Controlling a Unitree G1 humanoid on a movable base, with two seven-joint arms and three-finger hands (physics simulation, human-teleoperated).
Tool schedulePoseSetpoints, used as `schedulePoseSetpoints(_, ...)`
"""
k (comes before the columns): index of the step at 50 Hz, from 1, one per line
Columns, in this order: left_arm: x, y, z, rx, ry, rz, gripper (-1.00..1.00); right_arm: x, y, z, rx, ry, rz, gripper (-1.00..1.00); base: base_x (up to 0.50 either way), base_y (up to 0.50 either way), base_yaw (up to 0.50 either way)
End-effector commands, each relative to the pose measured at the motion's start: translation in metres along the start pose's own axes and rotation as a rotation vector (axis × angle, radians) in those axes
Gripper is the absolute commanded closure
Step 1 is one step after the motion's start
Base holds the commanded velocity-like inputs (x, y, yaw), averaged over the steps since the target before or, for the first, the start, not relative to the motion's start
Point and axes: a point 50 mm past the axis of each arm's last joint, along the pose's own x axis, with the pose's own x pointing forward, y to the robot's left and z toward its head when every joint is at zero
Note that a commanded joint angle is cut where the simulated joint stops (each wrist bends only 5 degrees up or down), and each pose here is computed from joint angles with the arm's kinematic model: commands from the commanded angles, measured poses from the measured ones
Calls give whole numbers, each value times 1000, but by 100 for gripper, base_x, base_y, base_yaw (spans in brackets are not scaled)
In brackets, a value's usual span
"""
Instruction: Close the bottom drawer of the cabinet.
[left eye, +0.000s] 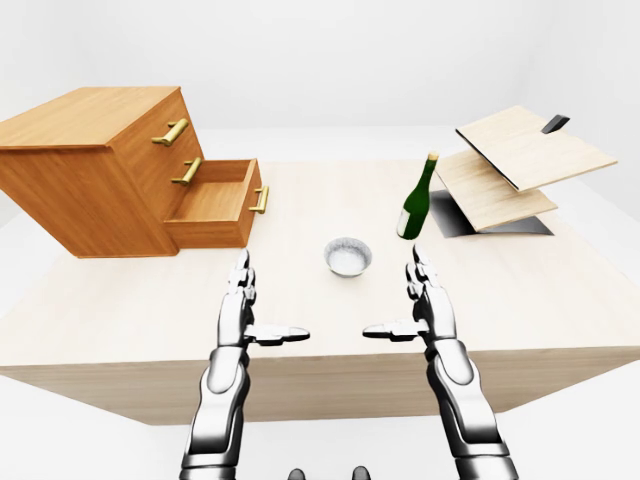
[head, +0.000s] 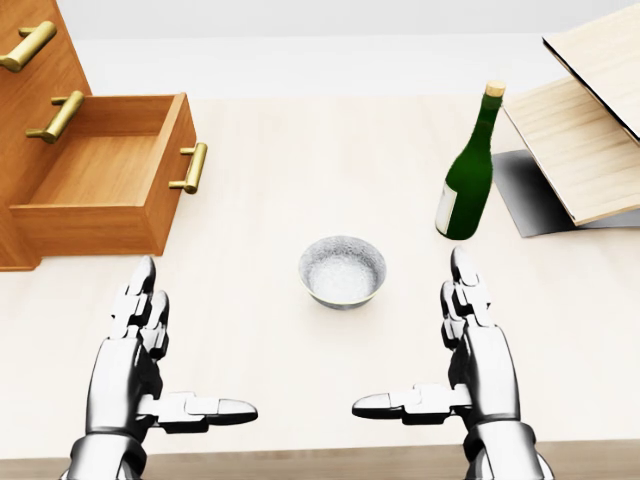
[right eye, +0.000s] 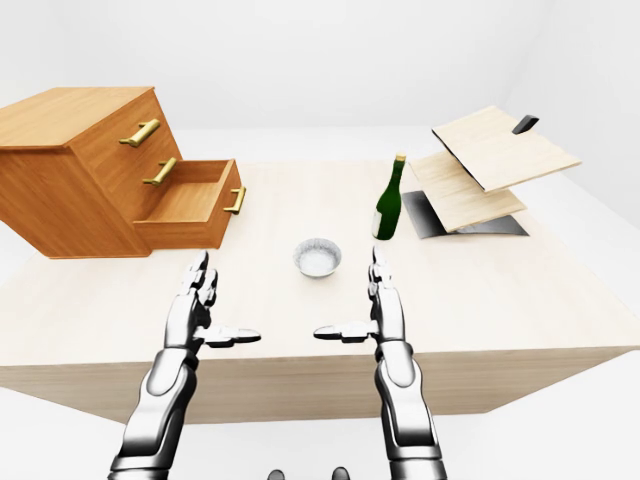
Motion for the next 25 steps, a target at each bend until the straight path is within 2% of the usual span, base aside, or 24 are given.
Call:
schedulePoseSetpoints(1,-5,3,4,-32,14,-27,-100,-4,-7,11,-13,-18,2,-100,0,0,0)
schedulePoseSetpoints(10,-10,0,6,-29,7,-41,-100,-4,-7,13,-18,-18,8,-100,0,0,0)
schedulePoseSetpoints(13,-10,0,10,-30,2,-43,-100,-7,-11,26,-23,-66,-6,-100,0,0,0)
schedulePoseSetpoints(14,-10,0,11,-31,-1,-43,-100,-9,-14,33,-28,-97,-13,-100,0,0,0)
schedulePoseSetpoints(15,-11,0,12,-32,-6,-42,-100,-13,-20,54,-41,-184,-35,-100,0,0,0)
schedulePoseSetpoints(16,-11,0,12,-32,-6,-42,-100,-14,-20,55,-43,-189,-36,-100,0,0,0)
schedulePoseSetpoints(17,-11,-1,12,-26,-8,-43,-100,-19,-25,74,-72,-269,-61,-100,0,0,0)
schedulePoseSetpoints(20,-12,-1,10,-25,-8,-45,-100,-33,-32,105,-116,-408,-86,-100,0,0,0)
schedulePoseSetpoints(21,-13,-1,9,-22,-8,-45,-100,-49,-39,130,-145,-524,-123,-100,0,0,0)
schedulePoseSetpoints(25,-13,-1,7,-20,-7,-44,-100,-89,-57,172,-209,-736,-214,-100,0,0,0)
